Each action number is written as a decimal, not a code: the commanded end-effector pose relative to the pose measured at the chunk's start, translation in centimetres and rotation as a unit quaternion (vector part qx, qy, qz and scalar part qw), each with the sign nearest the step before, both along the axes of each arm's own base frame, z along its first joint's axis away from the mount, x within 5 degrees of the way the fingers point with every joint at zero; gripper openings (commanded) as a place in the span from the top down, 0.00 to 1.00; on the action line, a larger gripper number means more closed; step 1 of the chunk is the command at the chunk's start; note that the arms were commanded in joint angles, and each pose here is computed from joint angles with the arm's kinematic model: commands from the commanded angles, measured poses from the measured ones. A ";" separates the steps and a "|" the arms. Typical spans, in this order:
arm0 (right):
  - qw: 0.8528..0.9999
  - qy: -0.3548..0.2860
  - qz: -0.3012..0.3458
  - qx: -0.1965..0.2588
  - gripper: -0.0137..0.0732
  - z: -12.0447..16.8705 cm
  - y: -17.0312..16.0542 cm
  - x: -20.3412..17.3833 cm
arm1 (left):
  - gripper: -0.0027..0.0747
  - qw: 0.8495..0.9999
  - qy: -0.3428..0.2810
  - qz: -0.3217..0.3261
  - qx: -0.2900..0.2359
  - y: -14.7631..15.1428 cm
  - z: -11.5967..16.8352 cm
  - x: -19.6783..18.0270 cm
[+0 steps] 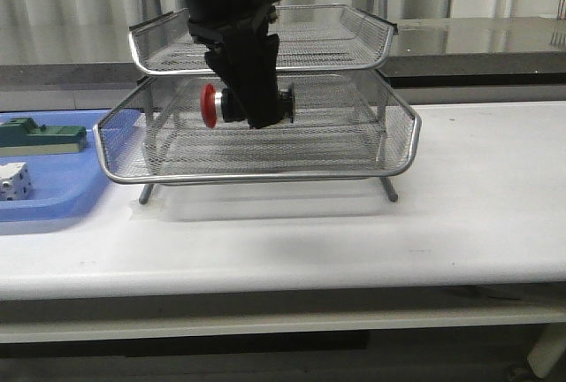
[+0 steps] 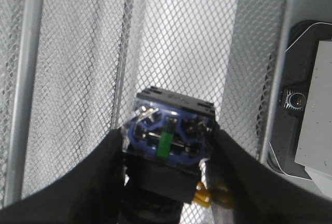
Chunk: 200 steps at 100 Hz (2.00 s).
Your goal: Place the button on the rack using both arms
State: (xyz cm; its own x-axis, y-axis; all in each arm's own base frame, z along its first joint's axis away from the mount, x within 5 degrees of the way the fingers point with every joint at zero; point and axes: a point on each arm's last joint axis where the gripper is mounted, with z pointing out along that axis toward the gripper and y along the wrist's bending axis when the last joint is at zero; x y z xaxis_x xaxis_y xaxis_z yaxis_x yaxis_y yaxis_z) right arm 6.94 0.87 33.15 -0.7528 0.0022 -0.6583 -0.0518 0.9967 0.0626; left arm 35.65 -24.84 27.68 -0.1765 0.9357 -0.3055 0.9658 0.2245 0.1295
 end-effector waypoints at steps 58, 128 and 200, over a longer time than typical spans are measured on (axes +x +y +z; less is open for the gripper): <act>0.999 -0.039 -0.001 0.004 0.92 1.3 0.0 0.3 | 0.35 0.999 -0.027 -0.002 -0.027 -0.1 2.6 -0.6; 0.999 -0.039 -0.001 0.004 0.92 1.3 0.0 0.3 | 0.35 0.994 -0.073 0.024 -0.074 2.3 10.0 -4.3; 0.999 -0.039 -0.001 0.004 0.92 1.3 0.0 0.3 | 0.42 0.899 -0.187 0.369 -0.144 18.7 19.4 -9.9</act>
